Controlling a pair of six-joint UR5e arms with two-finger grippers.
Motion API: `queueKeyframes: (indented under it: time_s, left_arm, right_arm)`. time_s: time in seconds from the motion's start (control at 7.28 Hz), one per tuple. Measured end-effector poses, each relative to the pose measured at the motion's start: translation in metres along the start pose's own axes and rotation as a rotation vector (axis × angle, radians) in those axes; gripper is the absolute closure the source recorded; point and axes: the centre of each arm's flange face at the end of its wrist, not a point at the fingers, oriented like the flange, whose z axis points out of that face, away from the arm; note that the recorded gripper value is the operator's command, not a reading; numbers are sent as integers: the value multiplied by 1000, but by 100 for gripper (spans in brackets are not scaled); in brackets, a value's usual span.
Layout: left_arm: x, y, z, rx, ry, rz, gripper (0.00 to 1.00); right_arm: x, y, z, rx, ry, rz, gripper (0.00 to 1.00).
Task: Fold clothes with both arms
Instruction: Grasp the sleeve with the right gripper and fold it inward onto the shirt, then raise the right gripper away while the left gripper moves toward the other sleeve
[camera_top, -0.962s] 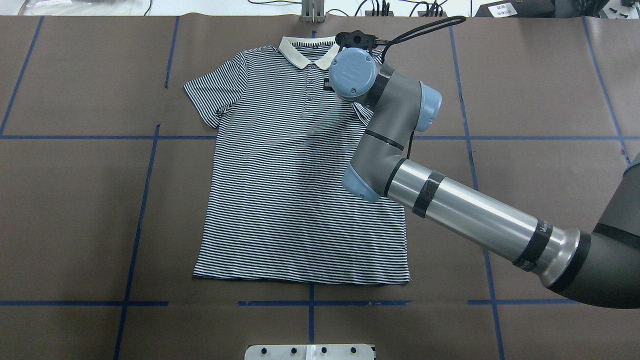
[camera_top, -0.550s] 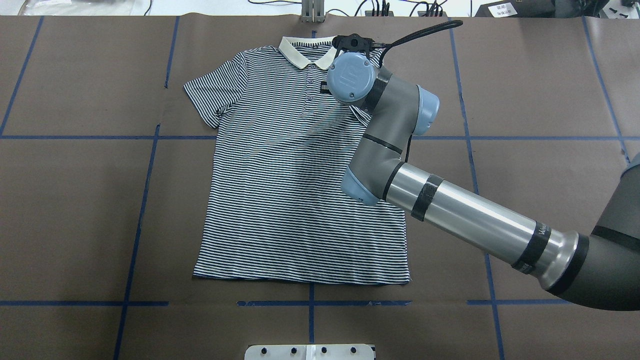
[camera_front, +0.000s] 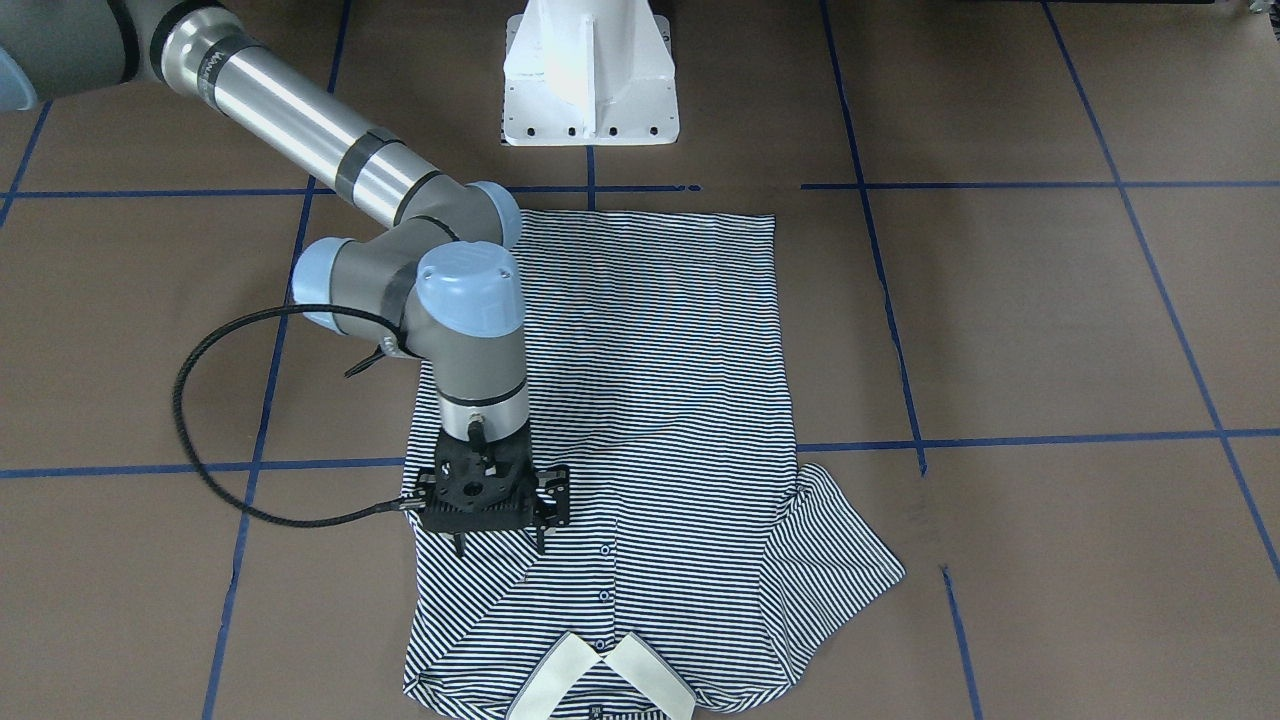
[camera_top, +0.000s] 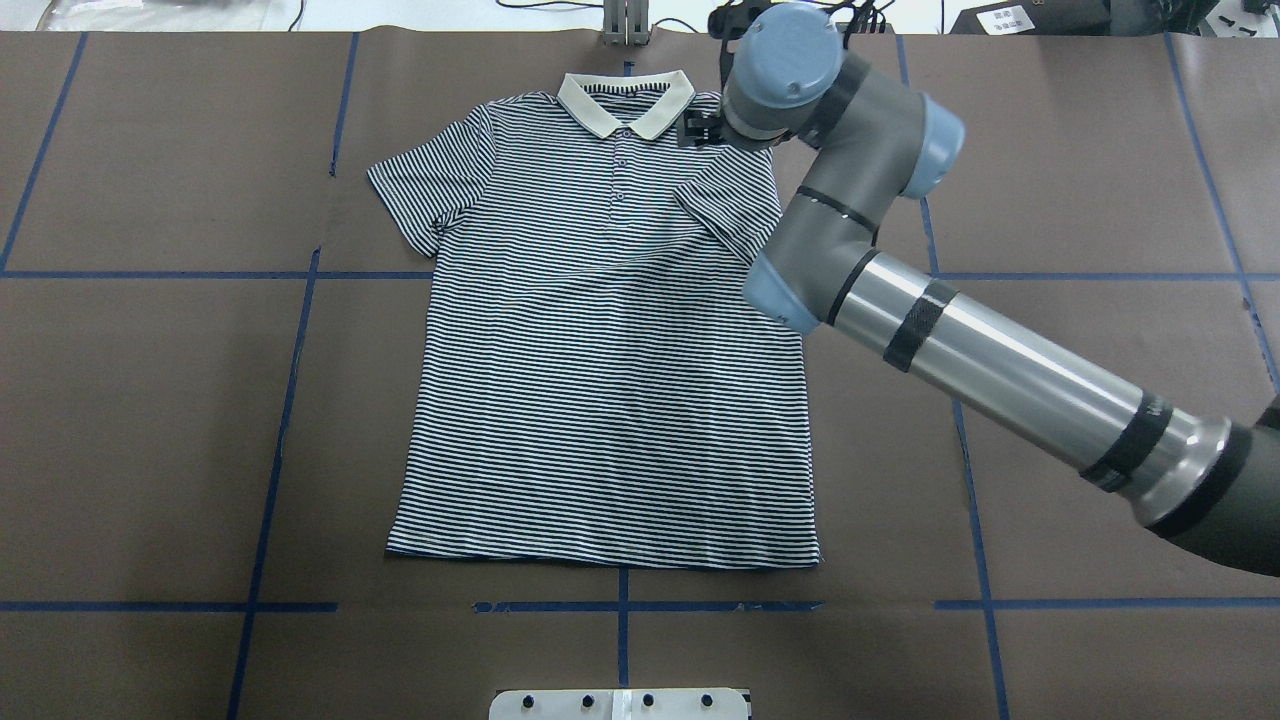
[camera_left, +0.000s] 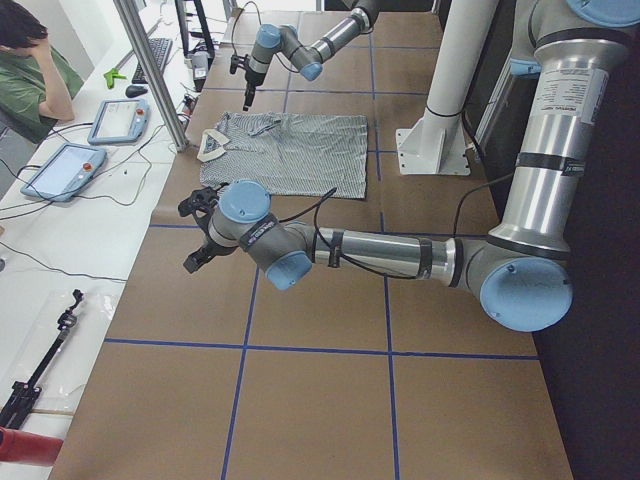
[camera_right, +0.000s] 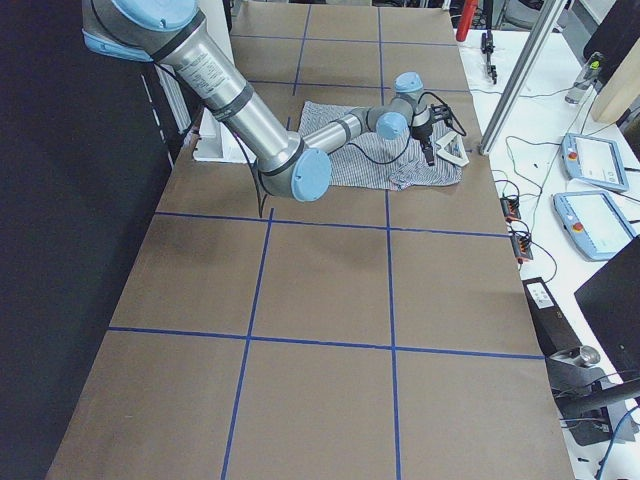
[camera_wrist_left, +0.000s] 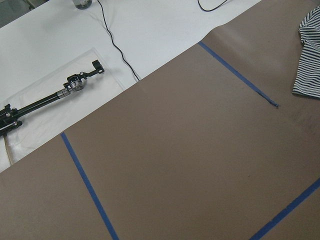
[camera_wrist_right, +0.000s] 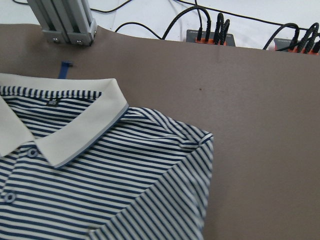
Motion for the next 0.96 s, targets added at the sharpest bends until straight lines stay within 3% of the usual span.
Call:
queueKeyframes:
  time_s: [0.27,0.41,0.55,0.69,0.96]
  left_arm:
    - [65,-27,60,-23,89,-114,0]
    - [99,-49,88,-29,100,-214,10]
    - [140,-72,119,-32,99,-324,31]
    - [180,-90,152,-30,78,-441,44]
    - [238,-122,220,-12,9,-630,44]
  right_arm:
    - [136,-25,-30,-89,-84,-126,0]
    - [205,-23,-45,-118,-120,-162,0]
    - [264,-8,-56,-132,-146,-183,0]
    - [297,7,-66,-134,-161,-190,0]
    - [315,20,-74,-131,-167,-191,0]
